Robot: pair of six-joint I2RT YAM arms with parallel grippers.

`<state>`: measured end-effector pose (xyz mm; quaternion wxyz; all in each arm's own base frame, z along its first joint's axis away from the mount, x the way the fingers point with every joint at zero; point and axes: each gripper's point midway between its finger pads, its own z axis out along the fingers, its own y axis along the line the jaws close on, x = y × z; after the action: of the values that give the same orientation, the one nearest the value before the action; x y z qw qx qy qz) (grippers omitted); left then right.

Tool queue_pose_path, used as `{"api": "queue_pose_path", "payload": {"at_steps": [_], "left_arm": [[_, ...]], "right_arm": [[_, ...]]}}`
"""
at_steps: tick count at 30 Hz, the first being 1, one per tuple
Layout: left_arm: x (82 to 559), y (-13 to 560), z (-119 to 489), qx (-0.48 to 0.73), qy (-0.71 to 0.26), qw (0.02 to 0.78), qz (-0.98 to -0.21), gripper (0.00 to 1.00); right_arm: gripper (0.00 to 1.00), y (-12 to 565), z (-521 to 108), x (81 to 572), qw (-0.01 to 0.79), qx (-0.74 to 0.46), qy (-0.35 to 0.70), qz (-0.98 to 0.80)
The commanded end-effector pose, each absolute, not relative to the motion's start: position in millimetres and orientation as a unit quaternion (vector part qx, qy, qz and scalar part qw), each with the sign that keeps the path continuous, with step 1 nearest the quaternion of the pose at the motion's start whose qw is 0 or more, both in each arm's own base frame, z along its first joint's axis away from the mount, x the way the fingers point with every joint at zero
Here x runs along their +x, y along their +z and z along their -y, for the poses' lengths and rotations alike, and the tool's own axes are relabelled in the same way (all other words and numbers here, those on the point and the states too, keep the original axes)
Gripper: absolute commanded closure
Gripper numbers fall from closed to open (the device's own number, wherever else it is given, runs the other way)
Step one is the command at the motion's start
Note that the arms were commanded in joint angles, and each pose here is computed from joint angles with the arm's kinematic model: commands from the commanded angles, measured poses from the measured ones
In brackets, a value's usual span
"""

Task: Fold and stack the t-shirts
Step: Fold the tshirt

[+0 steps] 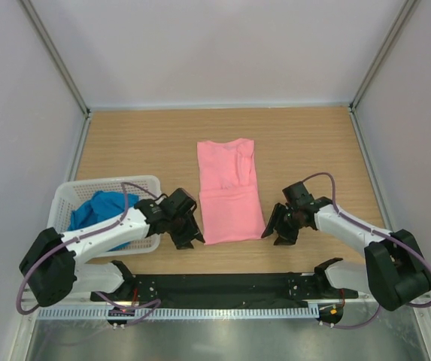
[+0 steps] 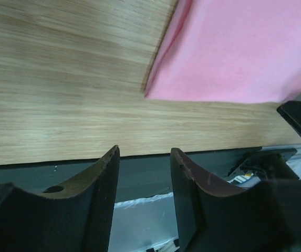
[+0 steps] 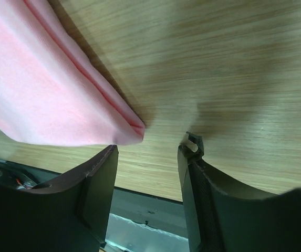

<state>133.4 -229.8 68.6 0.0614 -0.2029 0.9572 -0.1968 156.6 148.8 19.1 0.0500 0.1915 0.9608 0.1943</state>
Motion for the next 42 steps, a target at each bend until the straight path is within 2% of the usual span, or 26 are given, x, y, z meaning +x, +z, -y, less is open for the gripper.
{"api": "queue_pose_path", "payload": {"at_steps": [1, 5, 12, 24, 37, 42], "left_arm": [[148, 66, 244, -0.24, -0.202, 0.074, -0.947, 0.55], [149, 51, 251, -0.26, -0.197, 0.064, -0.943, 0.49], [155, 36, 257, -0.277, -0.19, 0.062, -0.94, 0.47], [149, 5, 252, -0.284, -0.143, 0.036, -0.947, 0.57], [161, 8, 257, -0.249, -0.137, 0.057, -0.957, 0.92], [165, 12, 261, -0.24, -0.135, 0.059, -0.96, 0.99]], "right_arm": [[0.45, 20, -150, 175, 0.088, 0.227, 0.203, -0.948], [0.45, 21, -153, 177, 0.087, 0.227, 0.215, -0.946], [0.42, 26, -151, 174, 0.082, 0.192, 0.208, -0.955], [0.39, 23, -153, 164, 0.068, 0.172, 0.225, -0.957], [0.37, 15, -160, 164, 0.064, 0.214, 0.249, -0.943], [0.37, 10, -160, 165, 0.066, 0.243, 0.251, -0.935]]}}
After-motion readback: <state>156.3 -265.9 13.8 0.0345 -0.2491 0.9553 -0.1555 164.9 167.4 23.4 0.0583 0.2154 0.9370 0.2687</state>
